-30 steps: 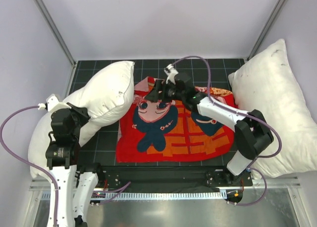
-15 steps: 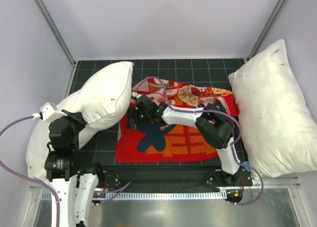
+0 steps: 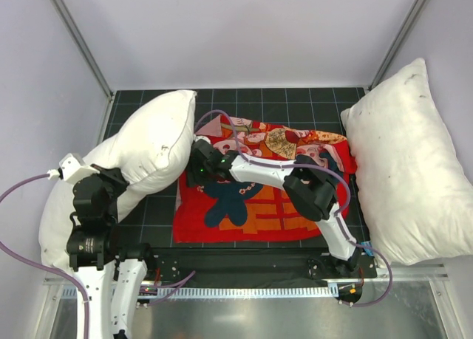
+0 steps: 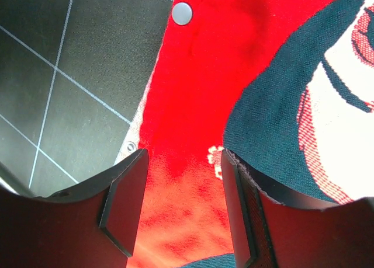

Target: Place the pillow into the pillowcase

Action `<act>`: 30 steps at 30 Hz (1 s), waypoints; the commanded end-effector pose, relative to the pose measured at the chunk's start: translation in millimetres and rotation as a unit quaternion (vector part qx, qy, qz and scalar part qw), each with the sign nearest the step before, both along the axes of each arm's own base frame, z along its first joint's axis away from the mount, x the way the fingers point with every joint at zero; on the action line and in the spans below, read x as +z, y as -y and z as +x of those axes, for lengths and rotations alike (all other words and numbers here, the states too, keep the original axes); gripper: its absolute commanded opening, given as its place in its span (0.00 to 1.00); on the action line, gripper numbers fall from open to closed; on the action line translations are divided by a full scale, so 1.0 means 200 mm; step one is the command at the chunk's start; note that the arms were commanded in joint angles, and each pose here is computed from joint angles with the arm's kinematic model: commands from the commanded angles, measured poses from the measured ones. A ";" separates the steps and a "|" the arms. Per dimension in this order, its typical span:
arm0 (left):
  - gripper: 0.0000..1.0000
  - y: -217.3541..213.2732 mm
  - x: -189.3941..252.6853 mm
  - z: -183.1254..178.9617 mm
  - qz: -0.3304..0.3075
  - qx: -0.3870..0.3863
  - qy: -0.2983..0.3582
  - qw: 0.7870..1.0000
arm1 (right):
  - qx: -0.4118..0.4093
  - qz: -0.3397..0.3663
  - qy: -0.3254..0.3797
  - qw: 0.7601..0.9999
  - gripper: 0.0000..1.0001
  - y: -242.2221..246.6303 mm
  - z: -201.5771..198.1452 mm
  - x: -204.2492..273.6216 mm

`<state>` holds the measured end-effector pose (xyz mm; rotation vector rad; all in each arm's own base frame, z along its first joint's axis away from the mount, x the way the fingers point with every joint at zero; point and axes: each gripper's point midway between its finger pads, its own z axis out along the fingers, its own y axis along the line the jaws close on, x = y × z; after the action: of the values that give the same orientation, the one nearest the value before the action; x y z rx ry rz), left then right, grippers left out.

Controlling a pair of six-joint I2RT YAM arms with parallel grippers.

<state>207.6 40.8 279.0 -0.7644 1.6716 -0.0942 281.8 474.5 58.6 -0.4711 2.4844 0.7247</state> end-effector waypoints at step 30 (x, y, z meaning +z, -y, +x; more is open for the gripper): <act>0.00 -0.13 0.09 -0.05 0.029 0.066 0.034 0.997 | -0.017 -0.007 0.005 1.000 0.04 -0.11 -0.10 0.03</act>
<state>203.6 47.1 278.3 -0.7867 1.6593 -0.0613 272.0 493.8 32.2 -0.4306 2.5463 0.6657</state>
